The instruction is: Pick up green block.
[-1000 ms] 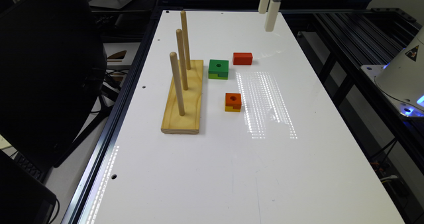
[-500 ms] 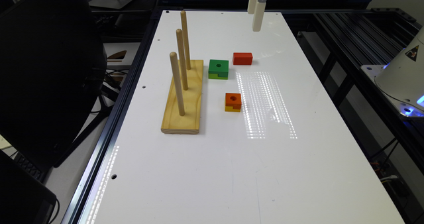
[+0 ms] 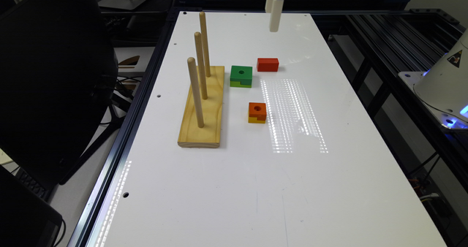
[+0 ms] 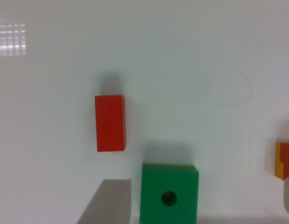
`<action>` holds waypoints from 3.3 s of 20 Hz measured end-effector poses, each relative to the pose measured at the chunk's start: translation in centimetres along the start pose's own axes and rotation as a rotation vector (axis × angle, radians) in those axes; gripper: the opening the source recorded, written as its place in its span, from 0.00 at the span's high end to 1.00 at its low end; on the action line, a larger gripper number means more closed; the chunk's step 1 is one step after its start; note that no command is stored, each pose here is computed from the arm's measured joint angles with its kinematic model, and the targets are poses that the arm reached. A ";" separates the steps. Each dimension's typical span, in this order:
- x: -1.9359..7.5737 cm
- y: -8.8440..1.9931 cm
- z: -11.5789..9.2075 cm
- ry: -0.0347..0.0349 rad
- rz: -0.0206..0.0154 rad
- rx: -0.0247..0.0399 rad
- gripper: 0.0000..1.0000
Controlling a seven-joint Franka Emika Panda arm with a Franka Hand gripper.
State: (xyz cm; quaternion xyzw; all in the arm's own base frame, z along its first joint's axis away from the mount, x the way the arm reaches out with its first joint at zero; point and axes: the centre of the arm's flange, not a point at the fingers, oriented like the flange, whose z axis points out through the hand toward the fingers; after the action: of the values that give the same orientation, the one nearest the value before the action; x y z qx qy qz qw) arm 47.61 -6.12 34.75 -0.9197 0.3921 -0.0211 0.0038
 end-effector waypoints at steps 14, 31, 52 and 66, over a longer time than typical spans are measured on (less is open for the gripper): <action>1.97 -1.6 6.3 -0.0212 -0.0009 -0.0164 0.00; 1.97 -1.7 8.5 -0.0301 -0.0013 -0.0233 0.00; 1.94 -1.7 13.3 -0.0300 -0.0018 -0.0224 0.00; 2.53 -2.1 12.8 -0.0179 -0.0009 -0.0128 0.00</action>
State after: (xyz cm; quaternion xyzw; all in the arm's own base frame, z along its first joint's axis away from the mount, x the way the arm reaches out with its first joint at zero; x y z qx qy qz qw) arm 51.39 -6.63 22.11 -0.9200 0.3917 -0.0103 0.0015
